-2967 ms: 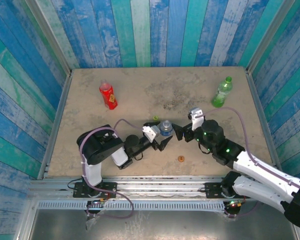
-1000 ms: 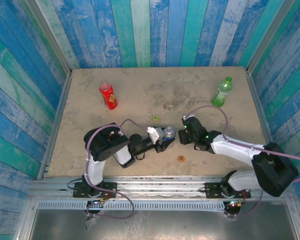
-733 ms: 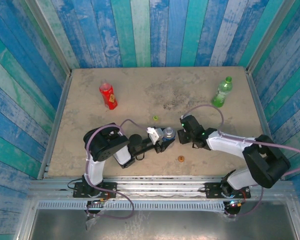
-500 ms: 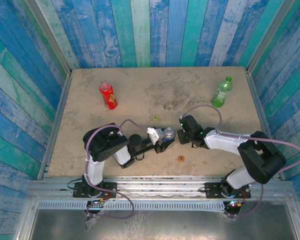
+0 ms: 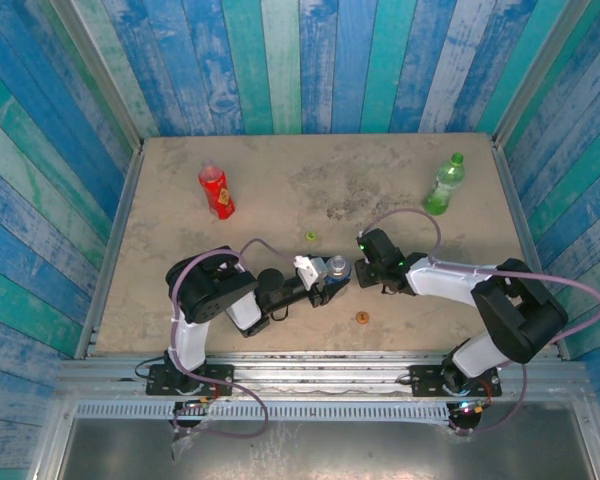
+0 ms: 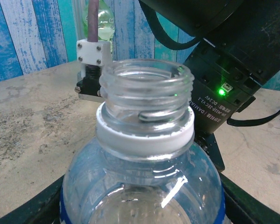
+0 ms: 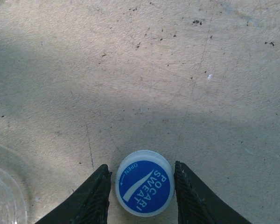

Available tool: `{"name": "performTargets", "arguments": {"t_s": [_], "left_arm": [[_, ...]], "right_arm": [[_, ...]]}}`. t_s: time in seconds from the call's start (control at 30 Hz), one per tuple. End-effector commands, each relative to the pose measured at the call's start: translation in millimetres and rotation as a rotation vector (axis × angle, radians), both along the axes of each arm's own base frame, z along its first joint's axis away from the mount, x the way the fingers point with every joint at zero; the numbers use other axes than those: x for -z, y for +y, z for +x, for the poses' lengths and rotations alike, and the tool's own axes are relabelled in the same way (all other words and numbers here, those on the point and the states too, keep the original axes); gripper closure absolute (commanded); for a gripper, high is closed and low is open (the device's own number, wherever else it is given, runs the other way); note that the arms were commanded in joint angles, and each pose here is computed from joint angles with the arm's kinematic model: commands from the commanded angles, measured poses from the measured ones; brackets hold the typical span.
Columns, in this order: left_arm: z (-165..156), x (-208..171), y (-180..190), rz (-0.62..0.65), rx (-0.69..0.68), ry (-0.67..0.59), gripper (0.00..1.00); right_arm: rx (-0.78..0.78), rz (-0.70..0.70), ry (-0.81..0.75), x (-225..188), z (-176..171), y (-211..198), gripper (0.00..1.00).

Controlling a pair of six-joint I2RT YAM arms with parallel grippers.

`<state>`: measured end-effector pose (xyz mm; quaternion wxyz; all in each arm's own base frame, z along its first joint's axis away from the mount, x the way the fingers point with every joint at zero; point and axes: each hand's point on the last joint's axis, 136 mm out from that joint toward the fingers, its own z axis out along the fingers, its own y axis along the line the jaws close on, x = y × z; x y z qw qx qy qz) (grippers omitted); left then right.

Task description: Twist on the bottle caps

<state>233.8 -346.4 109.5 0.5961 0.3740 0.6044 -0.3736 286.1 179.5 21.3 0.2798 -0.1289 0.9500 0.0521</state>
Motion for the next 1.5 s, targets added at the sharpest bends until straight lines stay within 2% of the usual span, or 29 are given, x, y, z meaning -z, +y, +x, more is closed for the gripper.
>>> {"name": "performTargets", "arguments": {"t_s": [0.0,0.07,0.1,0.57,0.93,1.47], "left_arm": [[-6,-6,3,-0.01,0.011,-0.014,0.42],[-6,-6,3,-0.01,0.011,-0.012,0.42],[-5,-6,3,-0.011,0.009,-0.014,0.42],[-5,-6,2,-0.012,0.008,-0.013,0.42],[-4,-4,0,-0.001,0.012,-0.014,0.42],[-2,-5,0,0.007,0.003,-0.018,0.42]], "right_arm": [[-0.011,0.017,-0.029,-15,4,2,0.62],[-0.014,0.026,-0.033,-20,3,3,0.71],[-0.014,0.029,-0.036,-22,3,3,0.72],[-0.071,0.035,-0.034,-52,-8,2,0.68],[-0.06,-0.008,0.051,-27,-12,0,0.68],[-0.138,0.03,0.042,-78,-20,7,0.69]]}}
